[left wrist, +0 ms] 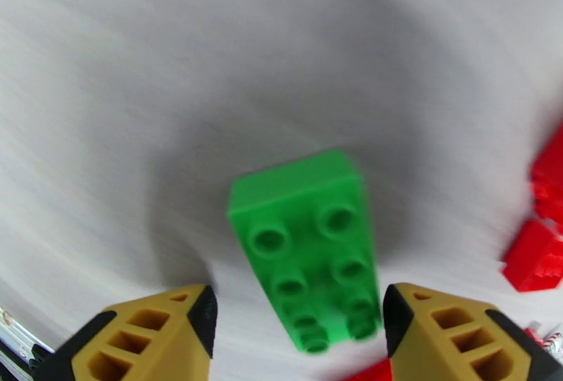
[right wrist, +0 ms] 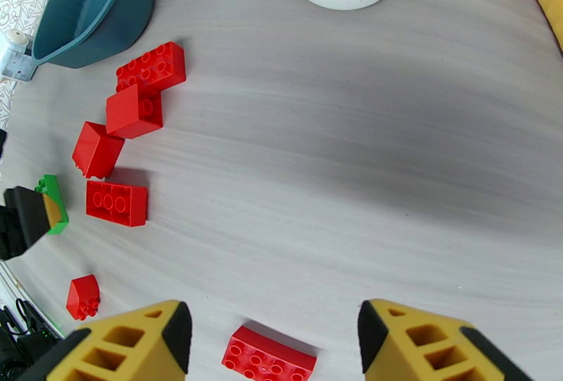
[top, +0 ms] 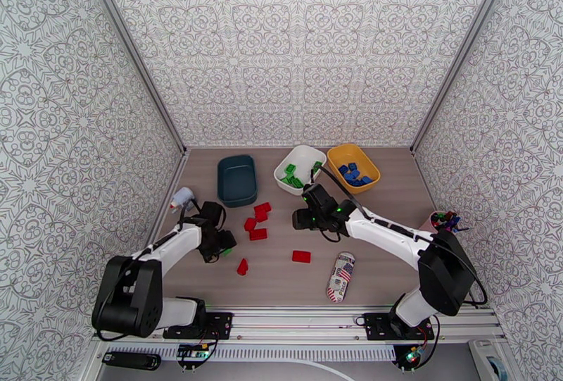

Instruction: Sort the legos into containers by color

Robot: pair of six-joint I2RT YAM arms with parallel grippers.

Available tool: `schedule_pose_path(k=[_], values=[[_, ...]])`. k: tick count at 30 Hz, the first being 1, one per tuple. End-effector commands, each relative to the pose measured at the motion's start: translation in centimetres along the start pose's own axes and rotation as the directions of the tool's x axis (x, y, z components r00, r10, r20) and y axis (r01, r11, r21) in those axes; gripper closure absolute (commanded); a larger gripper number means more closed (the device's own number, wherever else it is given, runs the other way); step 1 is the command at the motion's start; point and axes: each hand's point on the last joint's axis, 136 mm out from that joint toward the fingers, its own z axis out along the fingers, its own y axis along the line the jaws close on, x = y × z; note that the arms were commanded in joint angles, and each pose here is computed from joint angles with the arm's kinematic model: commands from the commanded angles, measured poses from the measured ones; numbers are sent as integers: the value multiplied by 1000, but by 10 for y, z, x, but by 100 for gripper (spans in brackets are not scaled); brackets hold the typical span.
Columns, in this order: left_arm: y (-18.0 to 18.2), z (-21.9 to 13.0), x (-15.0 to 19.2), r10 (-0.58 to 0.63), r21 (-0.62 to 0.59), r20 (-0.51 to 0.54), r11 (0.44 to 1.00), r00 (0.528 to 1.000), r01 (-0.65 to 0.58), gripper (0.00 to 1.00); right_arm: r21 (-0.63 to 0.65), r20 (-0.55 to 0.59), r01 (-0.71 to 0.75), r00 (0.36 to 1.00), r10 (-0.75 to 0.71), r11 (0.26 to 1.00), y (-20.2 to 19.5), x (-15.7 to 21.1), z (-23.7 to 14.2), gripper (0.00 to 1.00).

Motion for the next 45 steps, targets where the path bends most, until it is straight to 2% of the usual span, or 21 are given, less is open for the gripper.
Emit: schedule_pose_path(k=[1,4,10,17,26,36,41,45], values=[[-2,8,0,10,14,-6,1000,1000,-10,44,-2,31,-5,1000,5,1000,1,-5,-7,33],[-3,6,-1,14,15,-2,1000,1000,-14,56,1,33,-5,999,5,1000,1,-5,-8,33],[-13,-13,-3,21,62,32,998,999,-23,72,-2,41,0,999,0,1000,-1,-4,-13,33],[-57,-53,-8,85,192,103,976,991,-104,75,2,33,-2,999,2,1000,-8,-9,-13,32],[-162,-87,-12,216,413,140,874,966,-255,76,-60,36,-135,990,137,989,-37,-18,-18,32],[-308,-112,-25,325,628,186,687,927,-367,77,-42,74,-291,953,293,956,-99,-19,-48,30],[-362,-113,-55,310,659,226,649,923,-379,76,-38,79,-311,946,313,950,-107,-11,-58,30],[-395,-105,-84,291,671,241,639,926,-376,70,-45,74,-327,941,329,944,-108,-5,-60,30]])
